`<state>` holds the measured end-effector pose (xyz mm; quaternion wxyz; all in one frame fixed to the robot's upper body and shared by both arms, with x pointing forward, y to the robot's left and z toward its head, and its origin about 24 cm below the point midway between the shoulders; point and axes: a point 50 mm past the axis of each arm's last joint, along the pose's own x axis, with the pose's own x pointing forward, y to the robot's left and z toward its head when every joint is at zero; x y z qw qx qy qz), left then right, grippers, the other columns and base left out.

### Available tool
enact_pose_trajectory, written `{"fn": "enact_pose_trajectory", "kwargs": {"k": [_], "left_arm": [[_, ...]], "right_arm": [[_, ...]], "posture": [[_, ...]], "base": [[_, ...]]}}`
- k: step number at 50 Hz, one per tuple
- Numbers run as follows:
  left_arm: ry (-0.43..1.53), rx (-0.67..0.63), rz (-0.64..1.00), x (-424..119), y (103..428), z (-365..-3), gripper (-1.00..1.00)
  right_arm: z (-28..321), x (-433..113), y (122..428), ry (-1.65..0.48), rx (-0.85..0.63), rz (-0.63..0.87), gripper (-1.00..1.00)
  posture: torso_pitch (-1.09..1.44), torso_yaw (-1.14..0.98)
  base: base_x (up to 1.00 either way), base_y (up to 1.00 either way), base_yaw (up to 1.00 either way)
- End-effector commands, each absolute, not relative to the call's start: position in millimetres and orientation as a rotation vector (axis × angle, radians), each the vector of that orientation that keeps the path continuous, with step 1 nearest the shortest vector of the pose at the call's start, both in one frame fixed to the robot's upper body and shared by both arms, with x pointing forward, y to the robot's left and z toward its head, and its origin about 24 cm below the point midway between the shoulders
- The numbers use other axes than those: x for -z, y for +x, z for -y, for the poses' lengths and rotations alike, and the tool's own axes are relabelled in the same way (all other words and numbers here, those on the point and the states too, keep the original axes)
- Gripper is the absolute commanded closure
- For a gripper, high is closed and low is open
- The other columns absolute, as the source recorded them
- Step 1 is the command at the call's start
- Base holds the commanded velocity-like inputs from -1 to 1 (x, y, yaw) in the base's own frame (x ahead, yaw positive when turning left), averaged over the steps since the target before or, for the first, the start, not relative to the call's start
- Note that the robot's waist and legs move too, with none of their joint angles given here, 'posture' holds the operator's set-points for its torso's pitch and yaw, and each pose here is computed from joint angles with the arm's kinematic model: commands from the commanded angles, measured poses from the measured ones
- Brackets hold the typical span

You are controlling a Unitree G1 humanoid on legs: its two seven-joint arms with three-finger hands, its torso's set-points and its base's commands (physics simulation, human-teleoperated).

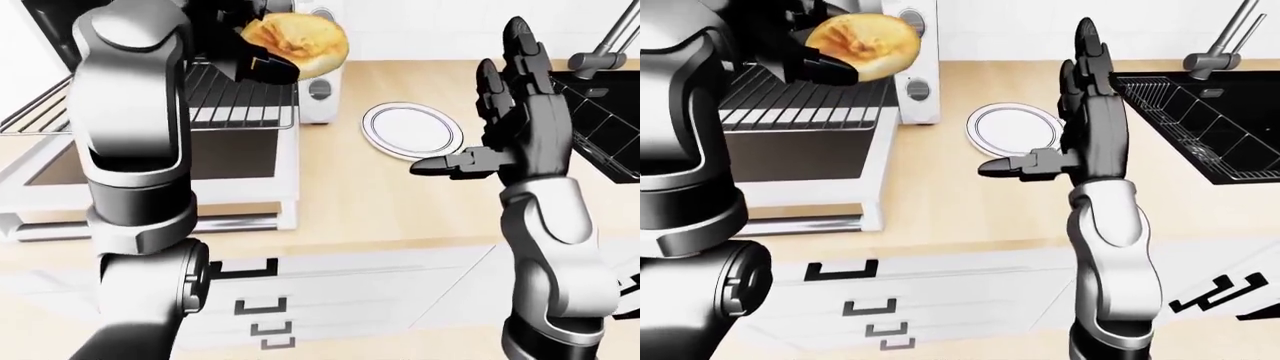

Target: Pick the bread from the rack and place it on the plate on the counter.

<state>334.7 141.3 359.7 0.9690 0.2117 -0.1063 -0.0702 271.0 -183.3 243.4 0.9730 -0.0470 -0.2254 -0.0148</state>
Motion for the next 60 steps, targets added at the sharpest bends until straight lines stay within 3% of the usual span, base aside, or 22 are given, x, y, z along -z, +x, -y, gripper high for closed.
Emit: {"fn": "enact_pose_trajectory", "kwargs": {"k": [1, 33, 60], "left_arm": [[0.439, 0.143, 0.302, -379, 322, -138, 1.00], [0.391, 0.368, 0.347, -380, 352, -45, 1.00], [0.398, 0.365, 0.414, -398, 339, -50, 1.00]], "right_arm": [[185, -257, 264, -0.103, 0.040, 0.536, -1.00], [224, -257, 212, -0.117, 0.193, 0.542, -1.00], [225, -259, 209, -0.118, 0.204, 0.546, -1.00]], "posture": [[0.00, 0.00], [0.00, 0.00], [0.00, -0.09]], "base": [[0.00, 0.00, 0.00], [0.00, 0.00, 0.00], [0.00, 0.00, 0.00]]}}
